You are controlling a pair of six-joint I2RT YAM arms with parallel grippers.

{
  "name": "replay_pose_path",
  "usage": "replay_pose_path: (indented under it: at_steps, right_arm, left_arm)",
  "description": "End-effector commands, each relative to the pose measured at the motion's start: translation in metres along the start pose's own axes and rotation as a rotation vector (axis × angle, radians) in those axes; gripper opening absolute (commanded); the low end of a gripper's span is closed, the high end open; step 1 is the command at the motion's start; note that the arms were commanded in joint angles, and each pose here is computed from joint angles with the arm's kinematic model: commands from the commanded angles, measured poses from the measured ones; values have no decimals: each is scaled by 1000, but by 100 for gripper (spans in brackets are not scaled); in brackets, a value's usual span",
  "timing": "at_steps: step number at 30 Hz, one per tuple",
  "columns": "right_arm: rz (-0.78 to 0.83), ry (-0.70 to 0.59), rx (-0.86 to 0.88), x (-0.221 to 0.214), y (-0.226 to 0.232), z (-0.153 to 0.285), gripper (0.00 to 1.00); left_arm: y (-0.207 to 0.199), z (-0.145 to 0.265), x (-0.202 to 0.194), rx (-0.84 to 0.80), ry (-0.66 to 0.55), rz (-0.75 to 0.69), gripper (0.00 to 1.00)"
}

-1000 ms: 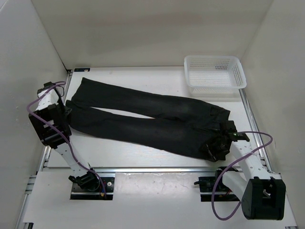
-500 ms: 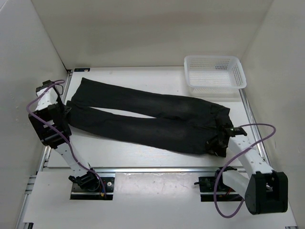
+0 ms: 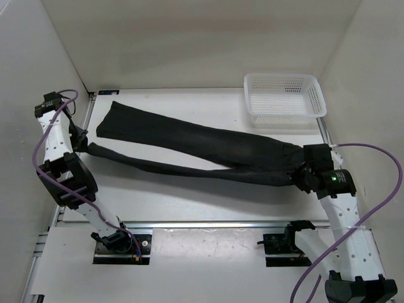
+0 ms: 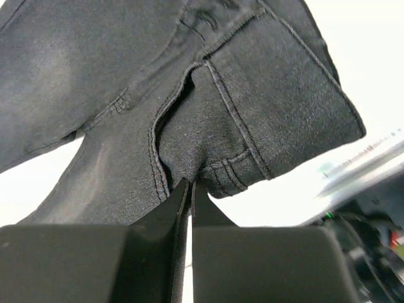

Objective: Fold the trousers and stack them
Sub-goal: Fold the trousers

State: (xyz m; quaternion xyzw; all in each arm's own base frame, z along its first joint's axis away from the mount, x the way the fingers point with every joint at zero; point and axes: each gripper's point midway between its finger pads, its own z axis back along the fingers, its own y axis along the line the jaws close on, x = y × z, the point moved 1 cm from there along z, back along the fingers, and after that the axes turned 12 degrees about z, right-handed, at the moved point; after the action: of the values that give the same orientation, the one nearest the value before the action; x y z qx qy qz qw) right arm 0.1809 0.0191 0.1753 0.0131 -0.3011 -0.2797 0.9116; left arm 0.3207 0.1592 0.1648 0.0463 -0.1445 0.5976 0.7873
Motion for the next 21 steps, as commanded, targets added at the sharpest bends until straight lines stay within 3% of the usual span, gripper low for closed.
replay_pose_path:
  at_steps: [1,7,14,21]
  right_arm:
    - [23,-30,-87,-1,-27,24,0]
    - [14,-29,-96,-11,-42,45,0]
    - [23,-103,-117,19,-34,45,0]
    - [73,-122,-176,58,-8,8,0]
  left_arm:
    - [19,28,12,-10,-108,18,10]
    - [44,41,14,-10,-148,30,10]
    - [-21,57,15,-110,-172,-85,10]
    - [-100,56,33,-161,-235,-125,10]
